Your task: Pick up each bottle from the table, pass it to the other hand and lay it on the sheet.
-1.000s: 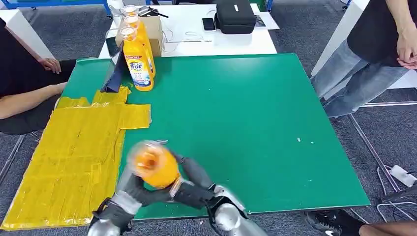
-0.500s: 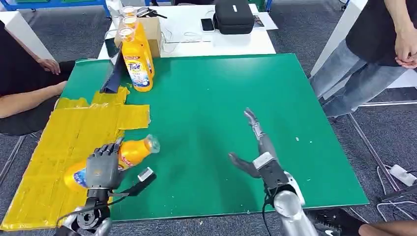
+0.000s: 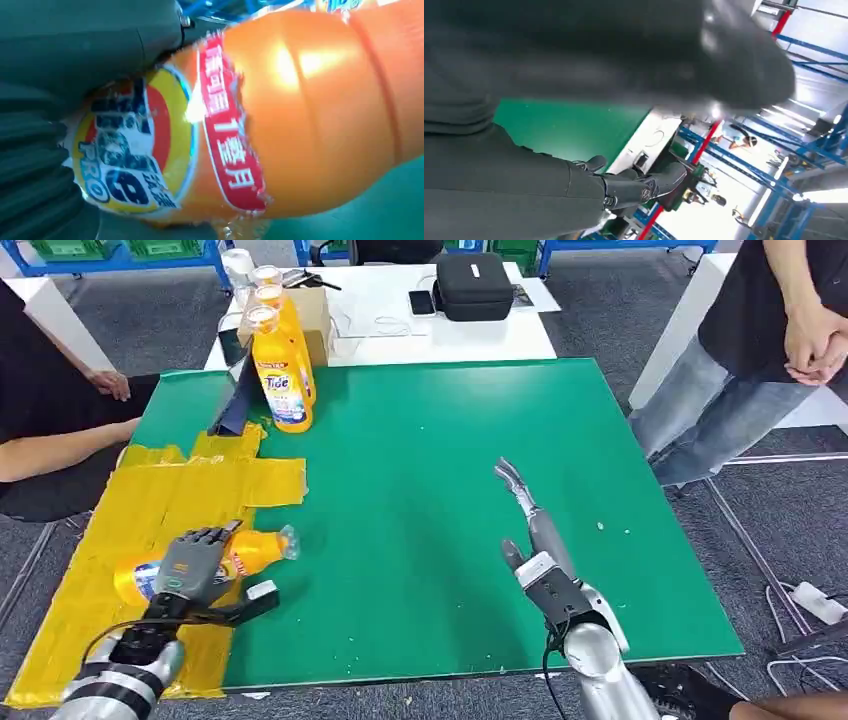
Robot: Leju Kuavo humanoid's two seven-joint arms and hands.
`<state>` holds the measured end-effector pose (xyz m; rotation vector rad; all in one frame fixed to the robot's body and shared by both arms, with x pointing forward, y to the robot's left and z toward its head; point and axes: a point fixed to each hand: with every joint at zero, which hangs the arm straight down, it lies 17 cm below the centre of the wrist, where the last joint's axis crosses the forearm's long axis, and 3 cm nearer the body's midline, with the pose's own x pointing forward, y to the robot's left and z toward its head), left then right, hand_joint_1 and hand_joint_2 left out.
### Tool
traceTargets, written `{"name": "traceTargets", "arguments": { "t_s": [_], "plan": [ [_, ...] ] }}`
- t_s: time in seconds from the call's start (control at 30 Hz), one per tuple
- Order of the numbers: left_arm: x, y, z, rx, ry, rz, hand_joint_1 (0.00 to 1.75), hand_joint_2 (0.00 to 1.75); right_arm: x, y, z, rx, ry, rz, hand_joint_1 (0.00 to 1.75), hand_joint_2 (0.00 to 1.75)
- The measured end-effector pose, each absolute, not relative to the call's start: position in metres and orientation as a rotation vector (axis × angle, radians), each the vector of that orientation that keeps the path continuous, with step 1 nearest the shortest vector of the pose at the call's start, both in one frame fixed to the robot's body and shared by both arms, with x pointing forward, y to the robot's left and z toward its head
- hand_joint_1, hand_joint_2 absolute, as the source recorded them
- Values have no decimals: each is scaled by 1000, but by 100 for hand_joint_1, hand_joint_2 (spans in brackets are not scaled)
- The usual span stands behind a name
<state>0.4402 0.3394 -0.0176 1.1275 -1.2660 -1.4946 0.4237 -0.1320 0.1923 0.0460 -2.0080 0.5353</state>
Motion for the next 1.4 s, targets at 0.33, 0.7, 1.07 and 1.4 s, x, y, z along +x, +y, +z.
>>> {"name": "traceTargets", "arguments": {
  "t_s": [0.33,0.7,1.07,1.4],
  "plan": [
    [382,304,12,620,-1625,-1118,0,0,419,-131,185,6,-2017,576,0,0],
    [367,275,125,287,-1971,-593,0,0,409,-111,180,-5,-2009,611,0,0],
    [386,254,214,54,-2168,-182,0,0,395,-96,220,-22,-2130,478,0,0],
    [357,180,267,-34,-2326,-225,0,0,366,-54,252,90,-2240,462,0,0]
  ]
}}
